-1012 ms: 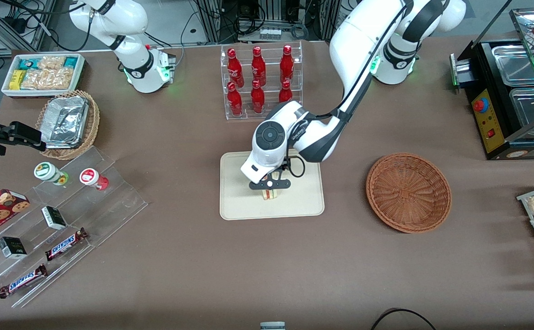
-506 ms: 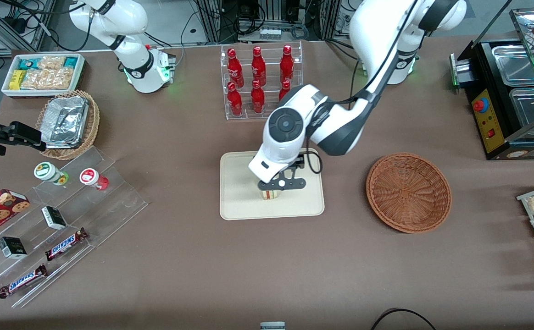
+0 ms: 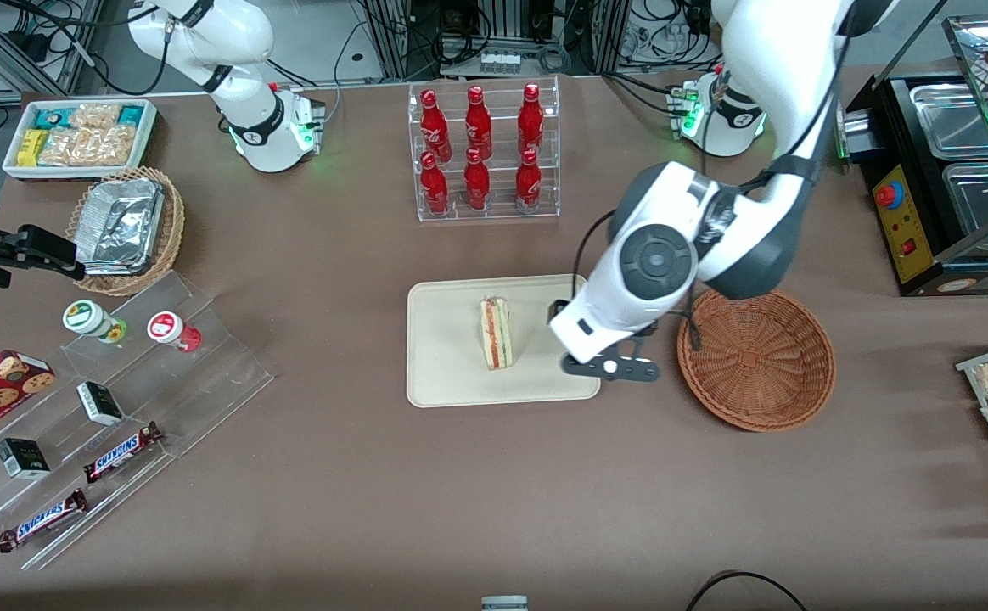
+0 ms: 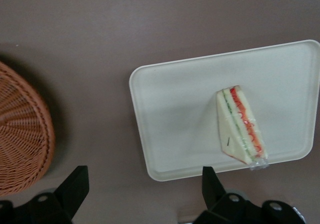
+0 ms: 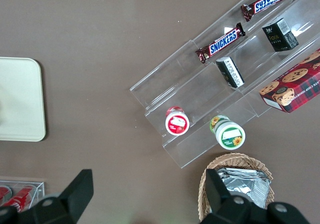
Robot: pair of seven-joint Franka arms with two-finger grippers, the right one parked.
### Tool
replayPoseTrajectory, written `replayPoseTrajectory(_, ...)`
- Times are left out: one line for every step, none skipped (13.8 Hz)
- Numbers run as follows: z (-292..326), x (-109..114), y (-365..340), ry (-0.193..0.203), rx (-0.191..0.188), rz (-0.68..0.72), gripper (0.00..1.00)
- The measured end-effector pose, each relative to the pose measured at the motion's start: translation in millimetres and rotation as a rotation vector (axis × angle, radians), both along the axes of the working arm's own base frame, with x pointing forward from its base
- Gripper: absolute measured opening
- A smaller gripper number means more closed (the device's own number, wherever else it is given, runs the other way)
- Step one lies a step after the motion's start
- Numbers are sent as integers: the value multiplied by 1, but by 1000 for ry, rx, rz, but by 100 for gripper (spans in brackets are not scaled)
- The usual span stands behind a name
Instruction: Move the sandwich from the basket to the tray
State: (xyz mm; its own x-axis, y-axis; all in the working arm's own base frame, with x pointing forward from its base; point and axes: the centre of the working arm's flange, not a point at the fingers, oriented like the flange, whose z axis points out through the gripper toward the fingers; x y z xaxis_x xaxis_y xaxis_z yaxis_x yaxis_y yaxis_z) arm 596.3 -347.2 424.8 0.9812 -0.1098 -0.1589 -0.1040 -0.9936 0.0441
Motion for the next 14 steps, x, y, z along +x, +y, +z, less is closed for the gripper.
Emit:
replayPoseTrajectory(5, 0, 14, 0, 0, -7, 100)
replayPoseTrajectory(11, -1, 29, -1, -2, -24, 100)
replayPoseTrajectory(17, -2, 46, -3, -4, -41, 100)
replayPoseTrajectory(23, -5, 64, -6, -7, -56, 100)
replayPoseTrajectory(29, -9, 83, -12, -10, -70, 100)
replayPoseTrajectory(32, -14, 101, -23, -11, -81, 100)
replayPoseTrajectory(34, -22, 117, -36, -3, -91, 100)
replayPoseTrajectory(35, -32, 129, -47, 19, -100, 100)
replayPoseTrajectory(36, -41, 139, -54, 42, -103, 100)
replayPoseTrajectory(37, -49, 148, -56, 56, -110, 100)
replayPoseTrajectory(41, -55, 157, -59, 61, -123, 100)
replayPoseTrajectory(45, -57, 170, -64, 62, -127, 100)
replayPoseTrajectory(49, -58, 184, -68, 61, -122, 100)
replayPoseTrajectory(53, -57, 197, -68, 61, -112, 100)
